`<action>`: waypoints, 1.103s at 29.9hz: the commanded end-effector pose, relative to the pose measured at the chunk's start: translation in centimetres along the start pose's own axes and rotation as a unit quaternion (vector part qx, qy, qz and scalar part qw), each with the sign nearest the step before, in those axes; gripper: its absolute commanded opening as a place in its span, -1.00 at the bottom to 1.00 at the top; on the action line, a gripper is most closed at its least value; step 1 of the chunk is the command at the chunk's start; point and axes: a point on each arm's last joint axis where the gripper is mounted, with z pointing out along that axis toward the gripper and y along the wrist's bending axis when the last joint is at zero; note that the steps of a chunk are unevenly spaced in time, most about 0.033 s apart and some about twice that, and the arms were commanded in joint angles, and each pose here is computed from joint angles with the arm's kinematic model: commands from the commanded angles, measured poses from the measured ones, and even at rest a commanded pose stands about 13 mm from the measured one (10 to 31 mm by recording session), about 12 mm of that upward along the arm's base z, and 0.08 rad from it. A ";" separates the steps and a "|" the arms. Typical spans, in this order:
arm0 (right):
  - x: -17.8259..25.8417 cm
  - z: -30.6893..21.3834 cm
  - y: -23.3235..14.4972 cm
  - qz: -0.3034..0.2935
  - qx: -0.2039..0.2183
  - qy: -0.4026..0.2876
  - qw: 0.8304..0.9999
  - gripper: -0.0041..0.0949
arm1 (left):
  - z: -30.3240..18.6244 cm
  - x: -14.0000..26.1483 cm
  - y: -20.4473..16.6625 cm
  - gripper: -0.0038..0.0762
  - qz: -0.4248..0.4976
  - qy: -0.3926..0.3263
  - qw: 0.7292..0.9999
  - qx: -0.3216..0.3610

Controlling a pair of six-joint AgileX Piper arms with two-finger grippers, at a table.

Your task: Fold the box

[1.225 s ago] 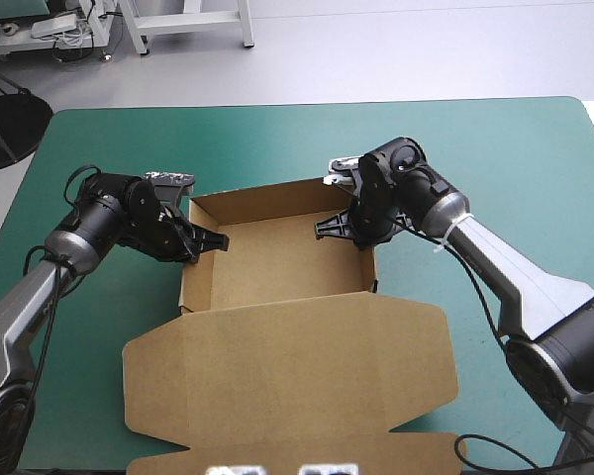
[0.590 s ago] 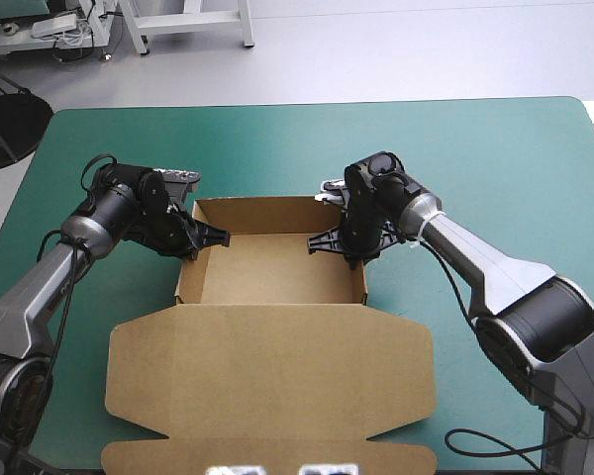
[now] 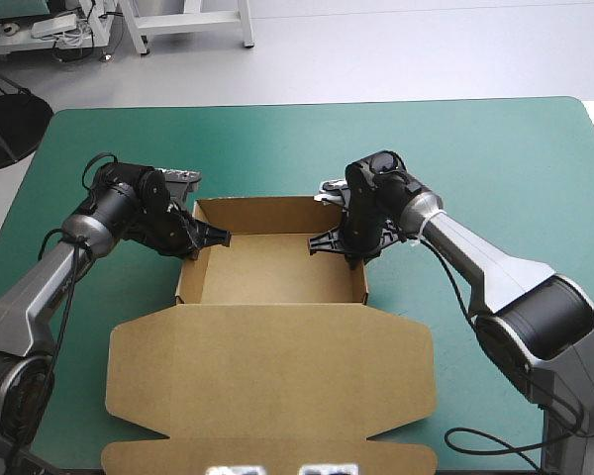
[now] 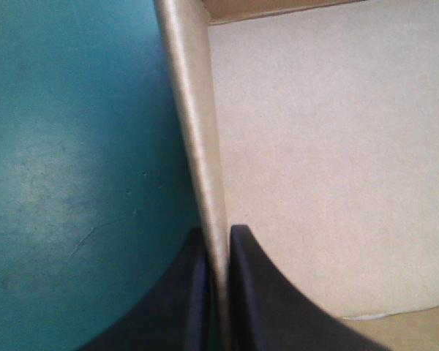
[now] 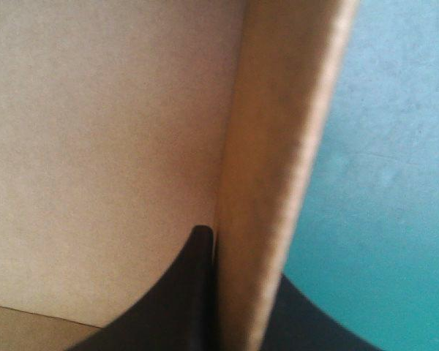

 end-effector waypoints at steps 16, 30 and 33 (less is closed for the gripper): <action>-0.4 -2.1 0.2 -0.045 0.033 -0.044 0.997 0.10 | -0.4 -1.2 -1.1 0.33 0.007 -0.051 0.998 0.034; -1.4 -4.3 0.3 -0.050 0.037 -0.089 0.994 0.10 | -2.0 -1.8 -0.6 0.33 0.028 -0.056 0.998 -0.003; -1.6 -5.1 0.4 -0.053 0.037 -0.103 0.993 0.10 | -2.2 -1.7 -0.6 0.33 0.028 -0.059 0.998 -0.003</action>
